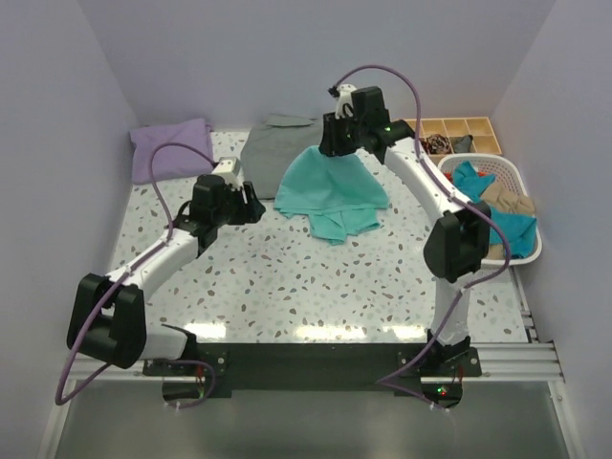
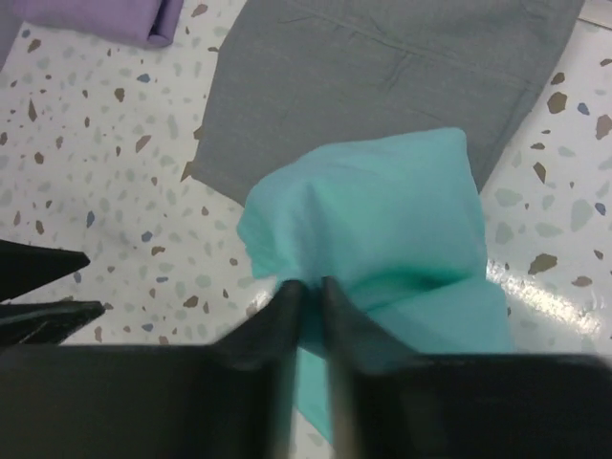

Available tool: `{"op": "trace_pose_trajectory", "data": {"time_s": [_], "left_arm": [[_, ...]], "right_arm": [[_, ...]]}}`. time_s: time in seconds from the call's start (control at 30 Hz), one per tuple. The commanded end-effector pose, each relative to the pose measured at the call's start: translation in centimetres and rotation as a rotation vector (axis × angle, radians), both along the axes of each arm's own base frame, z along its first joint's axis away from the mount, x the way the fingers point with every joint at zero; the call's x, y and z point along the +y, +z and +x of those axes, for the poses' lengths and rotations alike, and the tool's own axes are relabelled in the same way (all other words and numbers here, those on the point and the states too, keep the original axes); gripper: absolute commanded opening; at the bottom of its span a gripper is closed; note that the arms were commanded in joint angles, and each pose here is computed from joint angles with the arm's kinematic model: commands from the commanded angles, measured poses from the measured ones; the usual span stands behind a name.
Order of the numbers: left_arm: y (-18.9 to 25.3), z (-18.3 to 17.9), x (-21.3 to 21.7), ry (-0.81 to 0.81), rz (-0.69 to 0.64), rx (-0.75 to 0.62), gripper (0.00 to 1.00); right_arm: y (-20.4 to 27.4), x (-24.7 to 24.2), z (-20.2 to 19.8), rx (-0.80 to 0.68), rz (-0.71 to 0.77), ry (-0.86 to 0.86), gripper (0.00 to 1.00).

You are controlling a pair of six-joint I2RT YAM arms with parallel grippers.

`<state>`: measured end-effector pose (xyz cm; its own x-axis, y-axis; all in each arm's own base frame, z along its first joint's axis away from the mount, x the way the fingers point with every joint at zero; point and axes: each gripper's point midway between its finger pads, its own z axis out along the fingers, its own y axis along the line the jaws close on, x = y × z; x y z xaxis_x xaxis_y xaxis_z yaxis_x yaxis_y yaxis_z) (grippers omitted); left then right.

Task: Fold and stack the t-shirts
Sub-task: Move the tshirt to the center of the board, then flatten the tshirt out

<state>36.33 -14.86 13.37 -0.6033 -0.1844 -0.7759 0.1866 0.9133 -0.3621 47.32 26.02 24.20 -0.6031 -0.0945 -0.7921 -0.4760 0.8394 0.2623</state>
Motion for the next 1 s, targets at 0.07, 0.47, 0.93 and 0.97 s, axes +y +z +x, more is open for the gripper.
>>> {"op": "trace_pose_trajectory", "data": {"time_s": [0.07,0.47,0.93,0.97], "left_arm": [[2.9,1.6,-1.3,-0.034,-0.045,-0.096,0.71],[3.1,4.9,-8.3,-0.217,-0.132,-0.143,0.84],[1.0,10.5,-25.5,-0.537,0.014,-0.211,0.8],[2.4,10.6,-26.9,-0.557,0.013,-0.247,0.81]], "right_arm": [[-5.7,-1.2,1.1,0.122,-0.129,-0.063,0.58],[-7.4,-15.4,-2.6,0.057,-0.297,-0.536,0.91],[-12.3,-22.0,-6.2,0.216,-0.139,-0.741,0.9],[-12.4,-22.3,-6.6,0.218,-0.151,-0.747,0.9]]}}
